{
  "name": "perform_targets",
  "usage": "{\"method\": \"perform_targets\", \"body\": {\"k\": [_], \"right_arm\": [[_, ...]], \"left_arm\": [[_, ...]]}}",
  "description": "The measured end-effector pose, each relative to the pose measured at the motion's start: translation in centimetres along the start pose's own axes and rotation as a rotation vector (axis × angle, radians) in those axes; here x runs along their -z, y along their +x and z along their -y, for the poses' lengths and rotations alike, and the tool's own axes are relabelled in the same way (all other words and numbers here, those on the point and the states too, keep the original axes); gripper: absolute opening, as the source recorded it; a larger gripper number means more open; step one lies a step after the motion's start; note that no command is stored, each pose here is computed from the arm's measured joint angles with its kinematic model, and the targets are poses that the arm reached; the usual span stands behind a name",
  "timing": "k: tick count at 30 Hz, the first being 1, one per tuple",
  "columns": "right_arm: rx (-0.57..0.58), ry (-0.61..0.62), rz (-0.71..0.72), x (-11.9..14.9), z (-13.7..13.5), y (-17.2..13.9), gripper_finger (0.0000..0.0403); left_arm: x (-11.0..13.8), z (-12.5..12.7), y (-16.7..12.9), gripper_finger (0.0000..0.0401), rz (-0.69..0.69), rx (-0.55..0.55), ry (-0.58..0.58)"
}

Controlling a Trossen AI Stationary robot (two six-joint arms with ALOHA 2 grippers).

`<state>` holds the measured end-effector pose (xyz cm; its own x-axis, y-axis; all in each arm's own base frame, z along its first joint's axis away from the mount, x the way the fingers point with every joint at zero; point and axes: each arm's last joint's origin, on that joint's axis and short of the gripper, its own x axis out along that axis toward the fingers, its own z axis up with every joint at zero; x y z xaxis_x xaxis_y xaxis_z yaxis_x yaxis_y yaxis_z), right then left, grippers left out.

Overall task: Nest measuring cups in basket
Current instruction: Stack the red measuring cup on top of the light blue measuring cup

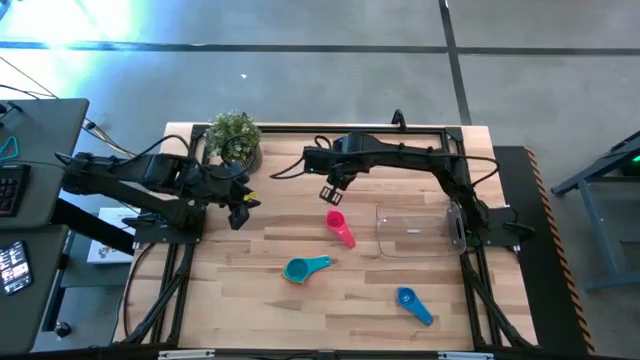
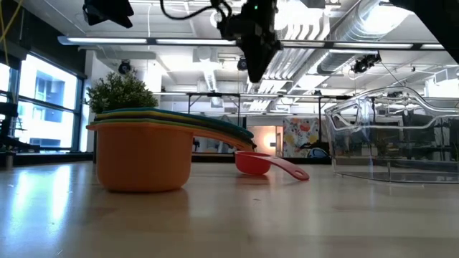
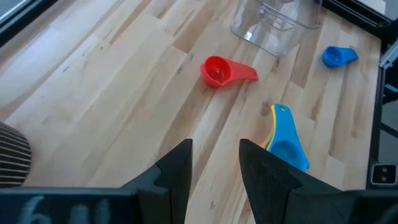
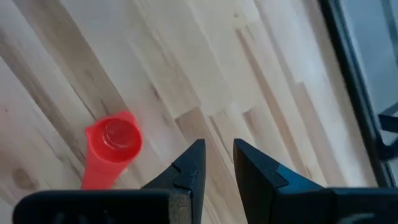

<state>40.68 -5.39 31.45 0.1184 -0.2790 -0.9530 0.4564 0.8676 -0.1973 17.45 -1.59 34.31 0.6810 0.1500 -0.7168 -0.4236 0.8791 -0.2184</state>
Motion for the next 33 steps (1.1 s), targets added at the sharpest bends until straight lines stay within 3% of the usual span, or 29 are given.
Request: {"method": "perform_targets", "body": {"k": [6, 17, 27, 33], "right_arm": [[-0.1, -0.03, -0.031, 0.0, 1.3, 2.5, 0.0073], [-0.408, -0.046, 0.028, 1.8, 3.7, 6.0, 0.0073], [-0.422, -0.067, 0.027, 2.9, 3.5, 9.8, 0.0074], [-0.428, -0.11, 0.05, 3.0, 2.8, 9.9, 0.0107]], "left_arm": [[-0.3, -0.4, 0.1, 0.0122, 0.006, -0.02, -0.021], [-0.6, -1.2, 0.2, 0.0122, 0.011, -0.056, -0.055], [-0.9, -1.9, 0.4, 0.0122, 0.018, -0.085, -0.087], [-1.1, -2.4, 0.4, 0.0122, 0.029, -0.112, -0.126]]}}
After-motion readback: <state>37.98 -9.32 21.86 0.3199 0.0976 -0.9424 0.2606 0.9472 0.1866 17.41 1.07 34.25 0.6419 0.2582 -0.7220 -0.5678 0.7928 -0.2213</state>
